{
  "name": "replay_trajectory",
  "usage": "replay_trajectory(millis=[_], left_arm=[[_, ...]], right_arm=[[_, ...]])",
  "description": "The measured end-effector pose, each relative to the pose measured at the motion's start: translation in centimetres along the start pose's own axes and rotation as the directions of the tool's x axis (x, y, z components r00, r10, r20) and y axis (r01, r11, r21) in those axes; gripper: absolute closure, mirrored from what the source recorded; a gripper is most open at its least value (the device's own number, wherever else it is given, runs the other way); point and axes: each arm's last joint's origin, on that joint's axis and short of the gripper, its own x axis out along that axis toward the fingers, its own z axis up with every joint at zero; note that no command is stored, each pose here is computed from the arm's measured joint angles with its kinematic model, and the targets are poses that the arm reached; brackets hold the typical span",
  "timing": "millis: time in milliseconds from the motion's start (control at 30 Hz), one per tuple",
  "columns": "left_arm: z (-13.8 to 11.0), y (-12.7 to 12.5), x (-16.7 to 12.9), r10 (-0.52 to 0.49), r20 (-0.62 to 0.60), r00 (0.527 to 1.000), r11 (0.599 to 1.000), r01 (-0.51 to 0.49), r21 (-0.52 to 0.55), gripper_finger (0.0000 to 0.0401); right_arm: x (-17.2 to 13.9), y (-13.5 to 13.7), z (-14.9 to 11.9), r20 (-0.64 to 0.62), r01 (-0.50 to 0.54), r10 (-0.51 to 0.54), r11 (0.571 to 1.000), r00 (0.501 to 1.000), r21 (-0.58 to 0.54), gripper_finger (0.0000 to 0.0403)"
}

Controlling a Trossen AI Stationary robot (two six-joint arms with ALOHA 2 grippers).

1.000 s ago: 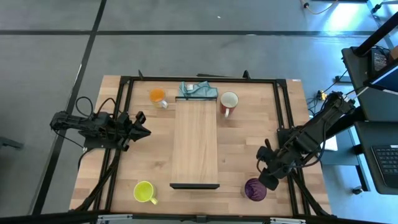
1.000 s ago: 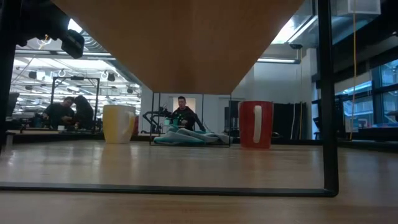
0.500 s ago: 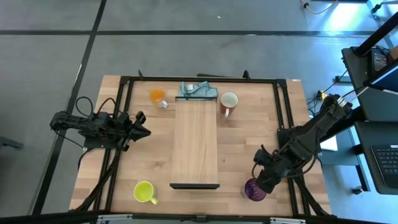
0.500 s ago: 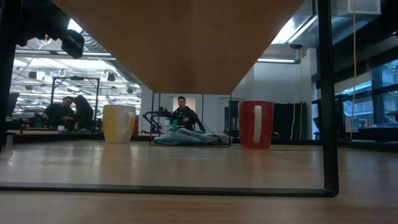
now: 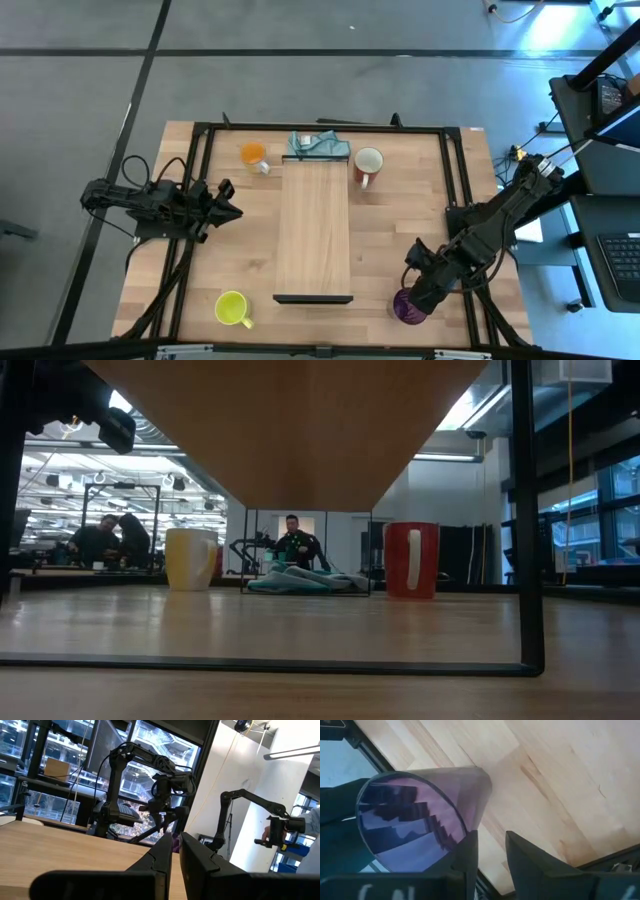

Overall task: Stack small to large cups/mugs on shelf
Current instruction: Put the violet cup on the shelf

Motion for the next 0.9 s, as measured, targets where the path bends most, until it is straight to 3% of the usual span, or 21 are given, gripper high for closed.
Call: replay_trajectory(millis=[367, 700, 900], left_arm=[[0.0, 0.0, 0.0, 0.0, 0.0, 1.0, 1.0, 0.0, 0.0, 0.0371], [0.0, 0.0, 0.0, 0.001, 0.0, 1.0, 1.0, -0.001, 0.0, 0.0371], [0.0, 0.0, 0.0, 0.001, 0.0, 1.0, 1.0, -0.001, 0.0, 0.0371]], right_arm=[[-0.4, -0.8, 0.5, 0.109, 0.058, -0.059, 0.998, 0.992, 0.012, 0.0302], [-4.3, -1.7, -0.5, 0.089, -0.169, 0.167, 0.986, 0.982, 0.014, 0.0302], [-3.7, -0.8, -1.2, 0.068, -0.195, 0.195, 0.981, 0.978, -0.004, 0.0302]])
